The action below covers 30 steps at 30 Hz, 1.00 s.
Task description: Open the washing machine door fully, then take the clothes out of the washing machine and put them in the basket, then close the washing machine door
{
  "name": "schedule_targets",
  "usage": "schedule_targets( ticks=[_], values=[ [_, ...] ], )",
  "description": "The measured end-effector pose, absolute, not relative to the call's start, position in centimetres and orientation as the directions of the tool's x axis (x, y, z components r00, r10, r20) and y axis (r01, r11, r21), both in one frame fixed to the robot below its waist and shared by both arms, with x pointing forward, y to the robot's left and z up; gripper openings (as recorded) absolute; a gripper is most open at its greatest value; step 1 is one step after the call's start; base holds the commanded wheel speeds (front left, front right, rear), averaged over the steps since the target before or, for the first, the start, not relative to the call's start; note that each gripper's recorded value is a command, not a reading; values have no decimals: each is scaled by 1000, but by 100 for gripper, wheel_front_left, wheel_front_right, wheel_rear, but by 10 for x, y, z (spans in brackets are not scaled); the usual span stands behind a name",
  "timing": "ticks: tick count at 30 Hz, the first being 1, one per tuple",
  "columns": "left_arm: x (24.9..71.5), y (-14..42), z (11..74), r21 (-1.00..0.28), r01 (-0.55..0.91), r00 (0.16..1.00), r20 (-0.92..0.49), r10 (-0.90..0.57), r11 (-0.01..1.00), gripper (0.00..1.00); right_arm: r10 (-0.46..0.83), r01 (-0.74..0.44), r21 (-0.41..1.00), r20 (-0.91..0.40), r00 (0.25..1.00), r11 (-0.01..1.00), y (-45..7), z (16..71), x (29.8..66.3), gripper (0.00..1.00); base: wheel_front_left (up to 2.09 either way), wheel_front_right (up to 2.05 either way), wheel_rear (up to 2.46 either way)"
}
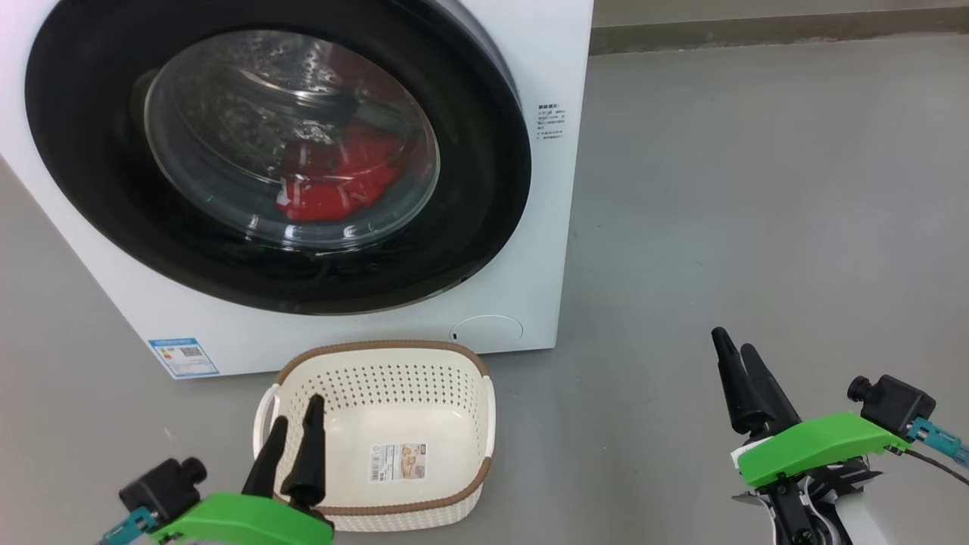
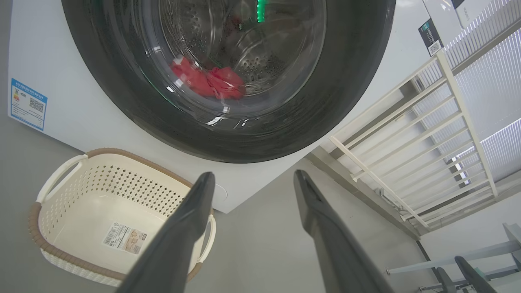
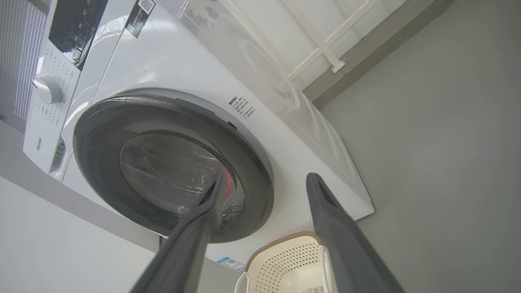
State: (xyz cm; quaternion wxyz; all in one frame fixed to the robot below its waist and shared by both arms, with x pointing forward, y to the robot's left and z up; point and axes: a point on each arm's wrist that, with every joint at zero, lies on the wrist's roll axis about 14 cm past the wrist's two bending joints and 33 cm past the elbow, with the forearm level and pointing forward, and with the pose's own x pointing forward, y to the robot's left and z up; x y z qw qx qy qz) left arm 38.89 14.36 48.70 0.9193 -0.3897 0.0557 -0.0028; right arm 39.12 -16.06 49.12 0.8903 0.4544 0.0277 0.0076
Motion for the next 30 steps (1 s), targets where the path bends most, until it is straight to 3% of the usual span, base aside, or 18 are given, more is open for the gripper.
schedule_targets(
  ticks=[30],
  values=[
    [400, 148, 504, -410, -35, 999, -31, 24, 911, 100, 96, -120, 540, 73, 993, 833, -145, 521, 403, 100, 0, 0, 0]
  ],
)
